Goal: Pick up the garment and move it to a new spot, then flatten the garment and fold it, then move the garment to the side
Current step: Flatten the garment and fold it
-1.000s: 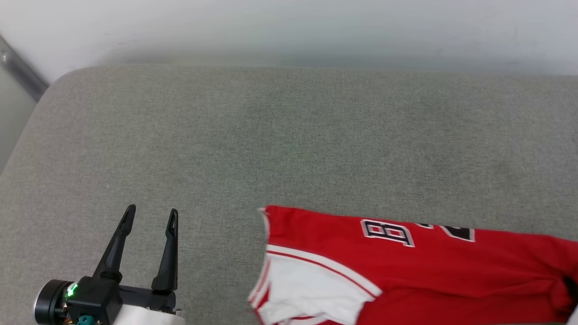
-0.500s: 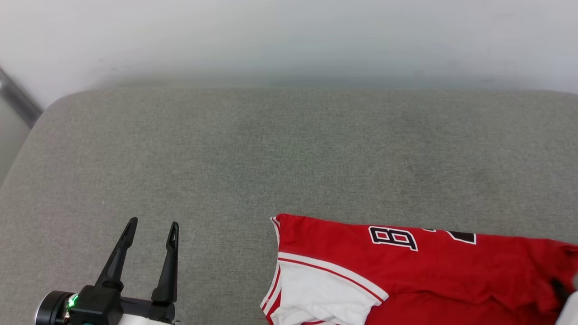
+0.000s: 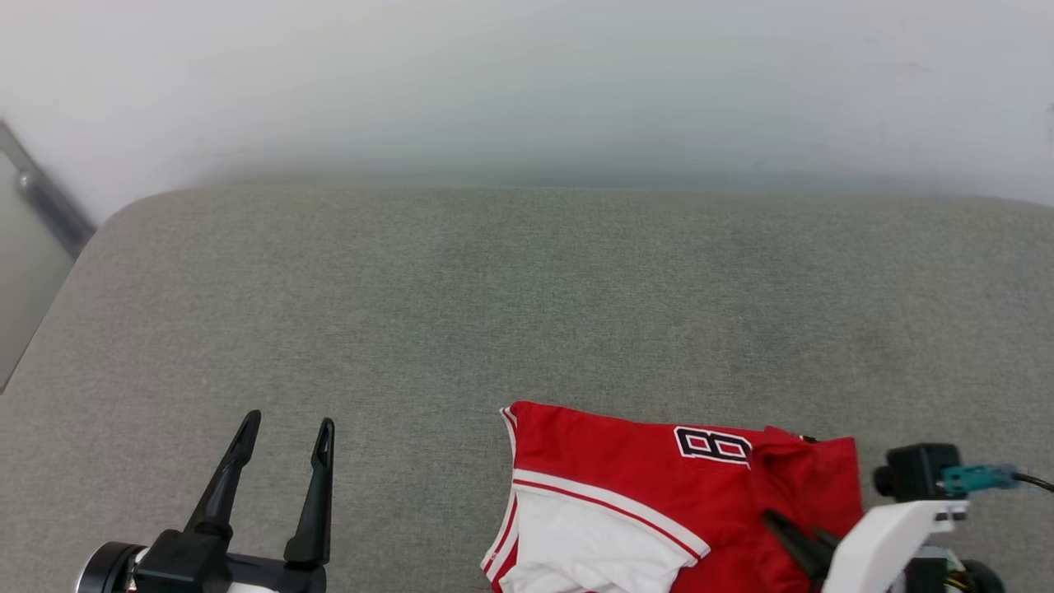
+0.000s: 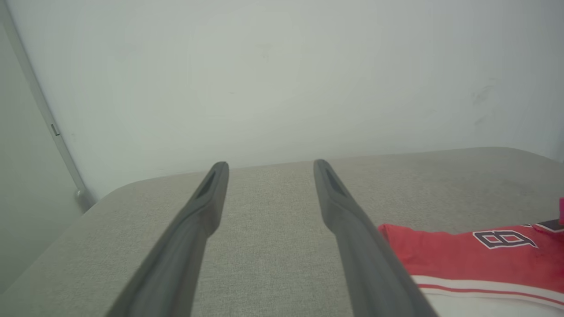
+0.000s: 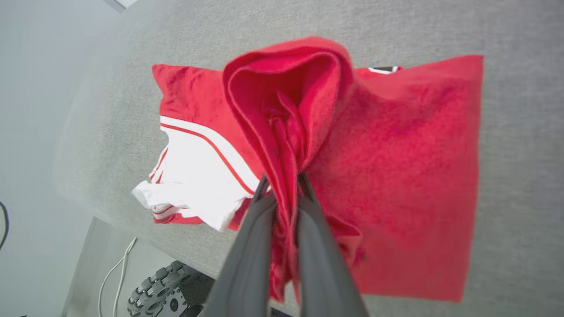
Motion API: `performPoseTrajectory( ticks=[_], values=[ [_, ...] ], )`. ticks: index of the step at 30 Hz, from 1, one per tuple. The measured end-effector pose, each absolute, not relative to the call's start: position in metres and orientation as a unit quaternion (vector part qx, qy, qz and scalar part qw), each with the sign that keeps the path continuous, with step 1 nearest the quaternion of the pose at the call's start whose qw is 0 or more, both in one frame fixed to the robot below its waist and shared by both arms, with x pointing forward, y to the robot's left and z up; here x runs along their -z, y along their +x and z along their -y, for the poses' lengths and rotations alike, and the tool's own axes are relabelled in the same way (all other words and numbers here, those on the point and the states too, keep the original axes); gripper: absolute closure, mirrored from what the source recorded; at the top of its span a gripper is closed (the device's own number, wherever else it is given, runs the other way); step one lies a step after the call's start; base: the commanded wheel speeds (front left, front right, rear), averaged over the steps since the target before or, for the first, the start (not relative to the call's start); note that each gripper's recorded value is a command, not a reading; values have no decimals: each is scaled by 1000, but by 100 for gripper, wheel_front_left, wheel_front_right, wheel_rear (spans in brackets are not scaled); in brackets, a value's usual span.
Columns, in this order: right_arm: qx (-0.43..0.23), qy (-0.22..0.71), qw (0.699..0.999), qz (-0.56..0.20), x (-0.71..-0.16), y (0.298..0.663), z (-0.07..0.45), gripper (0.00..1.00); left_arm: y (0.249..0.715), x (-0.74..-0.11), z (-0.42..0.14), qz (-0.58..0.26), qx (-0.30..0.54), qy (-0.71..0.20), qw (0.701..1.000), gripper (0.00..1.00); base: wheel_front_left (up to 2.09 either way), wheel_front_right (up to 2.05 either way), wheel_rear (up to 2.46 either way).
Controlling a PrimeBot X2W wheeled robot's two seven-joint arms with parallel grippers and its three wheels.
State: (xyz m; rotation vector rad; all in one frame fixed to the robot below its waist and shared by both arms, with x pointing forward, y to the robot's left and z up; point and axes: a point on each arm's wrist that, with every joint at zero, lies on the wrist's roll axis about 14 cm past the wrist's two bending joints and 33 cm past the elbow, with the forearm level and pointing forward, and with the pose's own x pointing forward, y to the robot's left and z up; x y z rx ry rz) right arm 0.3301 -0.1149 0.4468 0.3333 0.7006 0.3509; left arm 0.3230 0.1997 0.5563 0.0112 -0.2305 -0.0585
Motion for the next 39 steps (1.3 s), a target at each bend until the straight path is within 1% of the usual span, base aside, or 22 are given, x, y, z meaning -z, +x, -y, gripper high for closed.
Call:
performPoseTrajectory(
  ticks=[3, 6, 8, 11, 17, 23, 24, 25, 26, 29, 35, 37, 39],
  values=[
    [-205, 189, 900, -335, -456, 332, 88, 100, 320, -557, -204, 116, 23, 6, 993, 0, 0, 0, 0],
    [-228, 213, 892, -328, -463, 338, 72, 100, 318, -557, -208, 117, 16, 7, 993, 0, 0, 0, 0],
    [-249, 246, 879, -323, -466, 340, 58, 100, 316, -559, -210, 118, 11, 8, 993, 0, 0, 0, 0],
    [-277, 268, 863, -326, -465, 342, 35, 100, 313, -560, -212, 120, 6, 7, 993, 0, 0, 0, 0],
    [-304, 298, 842, -330, -459, 353, 2, 100, 311, -556, -213, 114, 2, 5, 994, 0, 0, 0, 0],
    [-316, 284, 829, -363, -438, 354, -19, 100, 312, -553, -218, 108, -8, 6, 994, 0, 0, 0, 0],
    [-316, 281, 828, -367, -434, 354, -20, 85, 312, -552, -218, 106, -9, 6, 994, 0, 0, 0, 0],
    [-317, 278, 827, -371, -431, 354, -23, 20, 312, -551, -219, 104, -11, 6, 994, 0, 0, 0, 0],
    [-320, 273, 826, -376, -429, 353, -25, 0, 312, -550, -220, 103, -11, 6, 995, 0, 0, 0, 0],
    [-341, 259, 819, -383, -429, 346, -37, 0, 313, -549, -220, 101, -12, 6, 995, 0, 0, 0, 0],
    [-383, 260, 806, -370, -447, 335, -58, 0, 315, -549, -217, 101, -6, 4, 995, 0, 0, 0, 0],
    [-390, 257, 809, -356, -456, 337, -60, 0, 317, -549, -214, 102, -3, 3, 995, 0, 0, 0, 0],
    [-387, 249, 824, -330, -467, 347, -56, 0, 318, -550, -212, 103, 1, 3, 995, 0, 0, 0, 0]
  ],
)
